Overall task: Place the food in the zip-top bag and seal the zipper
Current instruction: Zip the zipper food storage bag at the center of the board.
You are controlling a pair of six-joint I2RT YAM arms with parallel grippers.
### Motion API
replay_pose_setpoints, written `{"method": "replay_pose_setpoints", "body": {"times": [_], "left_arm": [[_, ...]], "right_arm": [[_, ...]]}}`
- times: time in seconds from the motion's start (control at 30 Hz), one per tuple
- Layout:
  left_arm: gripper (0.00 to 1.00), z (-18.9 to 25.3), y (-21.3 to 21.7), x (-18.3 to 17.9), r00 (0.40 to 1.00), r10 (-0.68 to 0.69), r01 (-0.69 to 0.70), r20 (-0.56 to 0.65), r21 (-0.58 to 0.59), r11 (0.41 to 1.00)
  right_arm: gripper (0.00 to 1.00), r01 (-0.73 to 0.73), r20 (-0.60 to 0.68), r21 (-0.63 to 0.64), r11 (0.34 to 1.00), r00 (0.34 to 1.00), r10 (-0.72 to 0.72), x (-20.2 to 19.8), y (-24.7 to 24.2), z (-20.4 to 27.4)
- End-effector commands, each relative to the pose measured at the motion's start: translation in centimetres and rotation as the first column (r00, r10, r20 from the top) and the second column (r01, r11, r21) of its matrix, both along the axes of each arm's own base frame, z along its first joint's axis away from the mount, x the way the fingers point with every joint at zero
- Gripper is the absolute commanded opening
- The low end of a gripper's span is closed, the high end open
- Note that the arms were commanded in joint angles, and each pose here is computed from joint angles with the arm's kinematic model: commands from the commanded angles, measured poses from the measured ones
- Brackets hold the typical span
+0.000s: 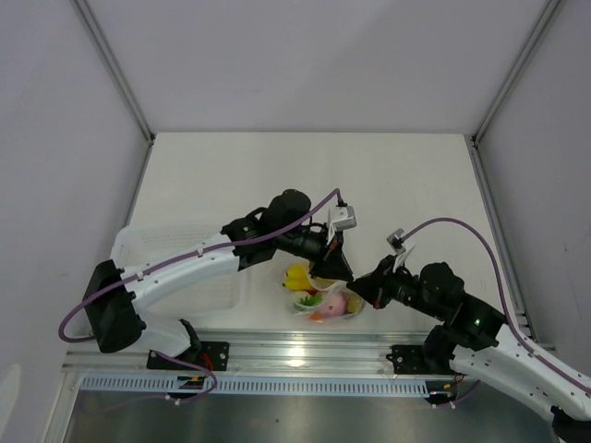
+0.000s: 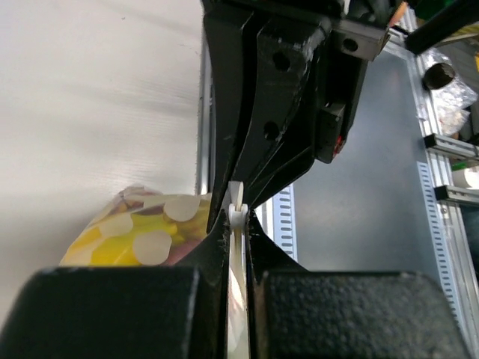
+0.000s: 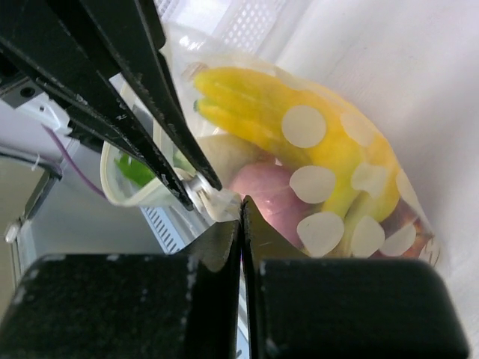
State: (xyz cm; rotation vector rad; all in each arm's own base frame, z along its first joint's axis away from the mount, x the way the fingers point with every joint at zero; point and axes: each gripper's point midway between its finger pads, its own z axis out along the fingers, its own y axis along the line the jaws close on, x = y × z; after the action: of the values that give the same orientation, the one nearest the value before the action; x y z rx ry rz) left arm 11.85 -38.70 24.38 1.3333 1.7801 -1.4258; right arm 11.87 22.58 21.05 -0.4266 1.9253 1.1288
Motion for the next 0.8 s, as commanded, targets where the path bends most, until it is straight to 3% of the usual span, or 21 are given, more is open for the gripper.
{"method": "replay_pose_setpoints", "body": {"times": [0.0, 0.23, 0.4, 0.6, 0.77], "left_arm": [[0.01, -0.7, 1.0, 0.7, 0.999, 0.046, -0.046, 0.009, 0.080, 0.996], [0.00, -1.4, 3.1, 0.9, 0.994, 0.103, -0.109, 0.039, 0.170, 0.979], [0.00, -0.8, 4.8, 0.2, 0.992, 0.116, -0.125, 0.058, 0.187, 0.974], [0.01, 0.0, 6.4, -0.1, 0.983, 0.160, -0.174, 0.094, 0.170, 0.970], [0.01, 1.6, 6.3, 0.1, 0.977, 0.180, -0.193, 0.114, 0.115, 0.975]], "right_arm": [[0.00, 0.189, 0.008, 0.109, 0.976, 0.981, -0.191, 2.7, -1.3, 3.2], [0.00, 0.347, -0.058, 0.158, 0.924, 0.938, -0.342, 4.2, -3.1, 2.9], [0.00, 0.371, -0.085, 0.139, 0.918, 0.928, -0.362, 4.3, -3.7, 2.1], [0.00, 0.286, -0.047, 0.131, 0.949, 0.958, -0.282, 3.3, -3.0, 2.7], [0.00, 0.191, -0.007, 0.021, 0.981, 0.982, -0.191, 2.4, -2.3, 2.3]]}}
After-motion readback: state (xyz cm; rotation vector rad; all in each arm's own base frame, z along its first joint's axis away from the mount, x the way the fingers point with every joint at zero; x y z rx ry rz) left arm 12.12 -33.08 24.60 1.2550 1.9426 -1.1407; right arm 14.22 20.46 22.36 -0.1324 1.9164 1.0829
